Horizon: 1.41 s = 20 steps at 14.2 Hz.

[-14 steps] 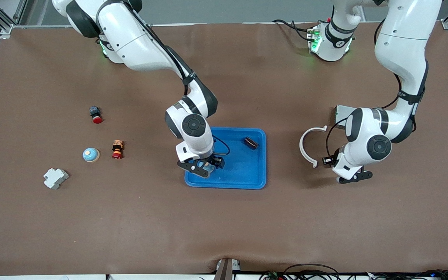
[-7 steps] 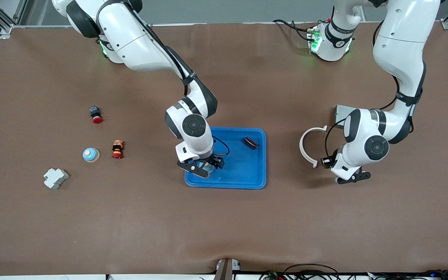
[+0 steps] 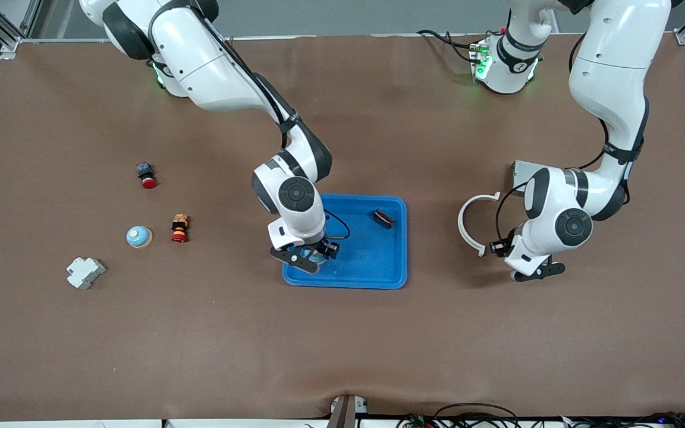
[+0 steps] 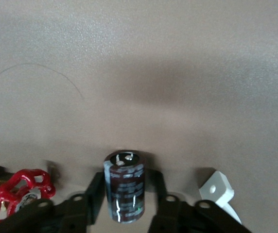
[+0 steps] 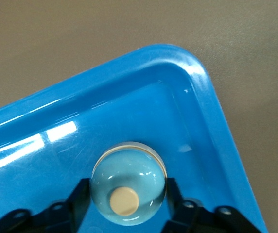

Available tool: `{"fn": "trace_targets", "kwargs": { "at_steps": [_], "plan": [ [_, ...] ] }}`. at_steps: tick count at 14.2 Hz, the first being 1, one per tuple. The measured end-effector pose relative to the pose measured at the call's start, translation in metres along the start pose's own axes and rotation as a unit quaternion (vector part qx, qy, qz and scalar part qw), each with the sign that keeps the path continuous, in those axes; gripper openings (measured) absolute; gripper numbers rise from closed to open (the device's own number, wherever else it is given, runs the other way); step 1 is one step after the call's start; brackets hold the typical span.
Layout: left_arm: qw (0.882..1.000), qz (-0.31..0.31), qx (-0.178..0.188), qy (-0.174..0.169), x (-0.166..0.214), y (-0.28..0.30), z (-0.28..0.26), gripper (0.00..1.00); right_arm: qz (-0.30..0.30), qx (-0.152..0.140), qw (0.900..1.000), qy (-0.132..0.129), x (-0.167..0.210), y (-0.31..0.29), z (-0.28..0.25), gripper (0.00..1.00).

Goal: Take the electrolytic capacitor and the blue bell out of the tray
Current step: 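Grasp the second bell with the right gripper while the left gripper places capacitor, then carry the bell toward the first bell while the left gripper returns to tray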

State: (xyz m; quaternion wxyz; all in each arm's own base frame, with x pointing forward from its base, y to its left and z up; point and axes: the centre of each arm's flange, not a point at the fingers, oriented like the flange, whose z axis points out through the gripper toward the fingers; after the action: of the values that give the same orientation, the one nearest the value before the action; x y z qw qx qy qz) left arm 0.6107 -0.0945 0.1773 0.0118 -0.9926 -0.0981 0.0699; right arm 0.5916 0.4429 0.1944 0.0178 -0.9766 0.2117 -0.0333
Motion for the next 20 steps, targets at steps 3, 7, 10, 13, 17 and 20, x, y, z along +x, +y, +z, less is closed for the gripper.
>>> {"fn": "trace_targets", "kwargs": {
  "at_steps": [3, 7, 10, 13, 17, 20],
  "plan": [
    [1.000, -0.002, 0.000, 0.001, 0.000, 0.000, 0.000, 0.85, 0.008, 0.000, 1.000, 0.000, 0.000, -0.001, -0.001, 0.63],
    [1.000, -0.015, -0.001, 0.002, -0.001, 0.005, 0.000, 1.00, 0.011, -0.018, 1.000, -0.008, 0.004, -0.006, -0.017, 0.63],
    [1.000, -0.022, -0.003, 0.009, 0.001, 0.010, -0.008, 1.00, 0.000, -0.034, 0.999, -0.015, 0.026, -0.007, -0.058, 0.63],
    [0.999, -0.041, -0.011, 0.021, 0.001, 0.016, -0.030, 1.00, -0.055, -0.030, 0.998, -0.018, 0.084, 0.026, -0.109, 0.63],
    [0.996, -0.082, -0.021, 0.020, -0.015, 0.042, -0.069, 1.00, -0.159, -0.028, 0.986, -0.029, 0.182, 0.119, -0.160, 0.63],
    [0.992, -0.117, -0.034, 0.022, -0.028, 0.069, -0.086, 1.00, -0.244, -0.027, 0.969, -0.037, 0.258, 0.223, -0.162, 0.63]
  ]
}}
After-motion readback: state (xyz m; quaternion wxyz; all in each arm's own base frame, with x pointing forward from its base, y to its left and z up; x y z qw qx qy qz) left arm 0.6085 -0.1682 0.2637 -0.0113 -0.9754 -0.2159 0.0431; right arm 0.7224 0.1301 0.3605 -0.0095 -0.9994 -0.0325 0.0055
